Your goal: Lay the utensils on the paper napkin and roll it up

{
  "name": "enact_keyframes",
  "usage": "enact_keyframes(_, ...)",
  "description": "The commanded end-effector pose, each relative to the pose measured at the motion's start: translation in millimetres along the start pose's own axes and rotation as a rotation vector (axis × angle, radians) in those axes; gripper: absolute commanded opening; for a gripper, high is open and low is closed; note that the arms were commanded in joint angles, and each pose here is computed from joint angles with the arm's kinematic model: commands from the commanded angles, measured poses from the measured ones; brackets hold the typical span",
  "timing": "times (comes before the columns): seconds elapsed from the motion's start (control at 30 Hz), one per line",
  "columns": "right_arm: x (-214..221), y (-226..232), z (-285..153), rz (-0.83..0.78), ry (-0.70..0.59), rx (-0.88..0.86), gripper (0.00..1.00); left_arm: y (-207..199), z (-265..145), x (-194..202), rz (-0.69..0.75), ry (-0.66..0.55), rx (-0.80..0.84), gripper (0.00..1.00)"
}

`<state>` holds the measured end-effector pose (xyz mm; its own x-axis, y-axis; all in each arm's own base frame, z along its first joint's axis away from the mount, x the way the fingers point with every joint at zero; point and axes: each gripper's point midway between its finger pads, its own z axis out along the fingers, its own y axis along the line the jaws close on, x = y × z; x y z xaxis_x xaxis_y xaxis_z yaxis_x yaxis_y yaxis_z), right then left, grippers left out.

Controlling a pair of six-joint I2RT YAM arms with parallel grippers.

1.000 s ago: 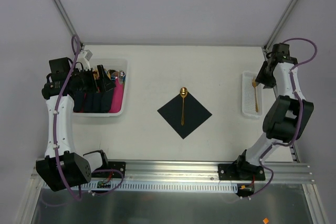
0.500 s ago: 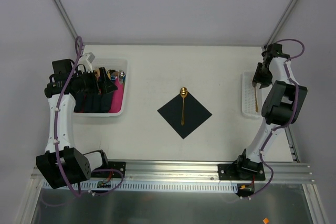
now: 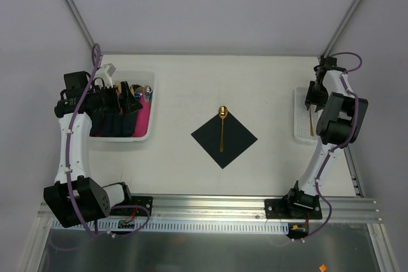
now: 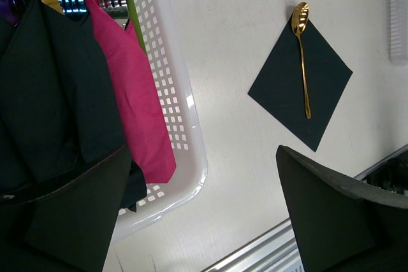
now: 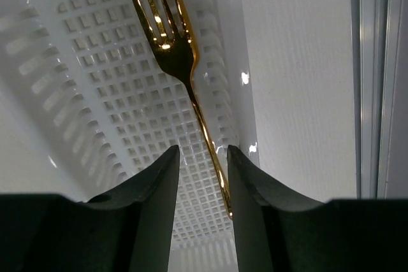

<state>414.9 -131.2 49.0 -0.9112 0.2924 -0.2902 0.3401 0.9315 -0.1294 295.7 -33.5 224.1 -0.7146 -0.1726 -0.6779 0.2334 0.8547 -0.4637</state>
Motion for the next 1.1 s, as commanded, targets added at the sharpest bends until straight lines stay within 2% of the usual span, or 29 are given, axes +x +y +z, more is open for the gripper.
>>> enact_keyframes(0.0,-14,-5,-4,-0.027,-0.031,0.053,0.40,-10,-7,-11,0.038,-0.042,0.040,0.99)
enact_keyframes(0.43,-9,2,19,-0.039,0.031,0.060,0.36,-14,-12,-24,0.043,-0.069,0.040,0.99)
enact_keyframes(0.63,-8,5,18,-0.039,0.033,0.035,0.17,-14,-12,-27,0.042,-0.072,0.040,0.99)
enact_keyframes(0.93,-10,8,10,-0.022,0.020,-0.012,0.01,-16,-14,-26,0.041,-0.077,0.038,0.99)
enact_keyframes(1.07,-15,11,-1,-0.004,-0.007,-0.045,0.00,-15,-16,-26,0.046,-0.083,0.026,0.99)
